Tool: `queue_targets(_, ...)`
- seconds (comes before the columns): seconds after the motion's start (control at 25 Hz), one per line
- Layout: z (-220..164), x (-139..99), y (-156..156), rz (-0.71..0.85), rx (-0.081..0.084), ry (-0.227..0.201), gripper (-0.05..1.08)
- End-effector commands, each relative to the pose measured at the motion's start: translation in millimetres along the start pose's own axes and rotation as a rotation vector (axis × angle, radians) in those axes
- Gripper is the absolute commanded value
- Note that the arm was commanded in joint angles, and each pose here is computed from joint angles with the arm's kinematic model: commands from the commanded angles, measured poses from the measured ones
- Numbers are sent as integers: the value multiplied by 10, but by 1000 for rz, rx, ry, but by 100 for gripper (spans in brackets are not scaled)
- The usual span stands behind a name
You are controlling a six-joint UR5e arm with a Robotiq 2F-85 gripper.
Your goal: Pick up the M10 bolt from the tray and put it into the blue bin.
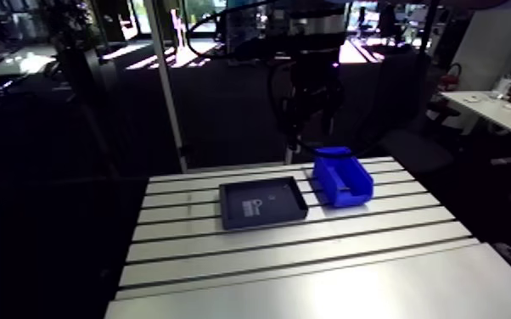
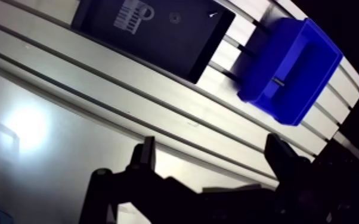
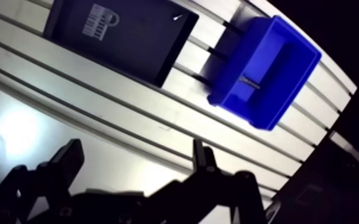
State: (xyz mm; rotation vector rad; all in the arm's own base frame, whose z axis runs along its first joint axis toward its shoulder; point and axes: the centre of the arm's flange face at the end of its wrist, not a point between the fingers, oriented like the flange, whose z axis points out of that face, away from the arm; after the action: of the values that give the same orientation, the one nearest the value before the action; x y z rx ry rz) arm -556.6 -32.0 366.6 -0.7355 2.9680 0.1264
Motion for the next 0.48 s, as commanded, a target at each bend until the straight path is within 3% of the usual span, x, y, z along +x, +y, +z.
queue_targets(0.04,-367,124,-198,329,8,3,1)
queue_targets(0.28,-857,156,-170,457,22,1,1)
queue_targets(0.48,-1266,148,-85,473,65,45,1)
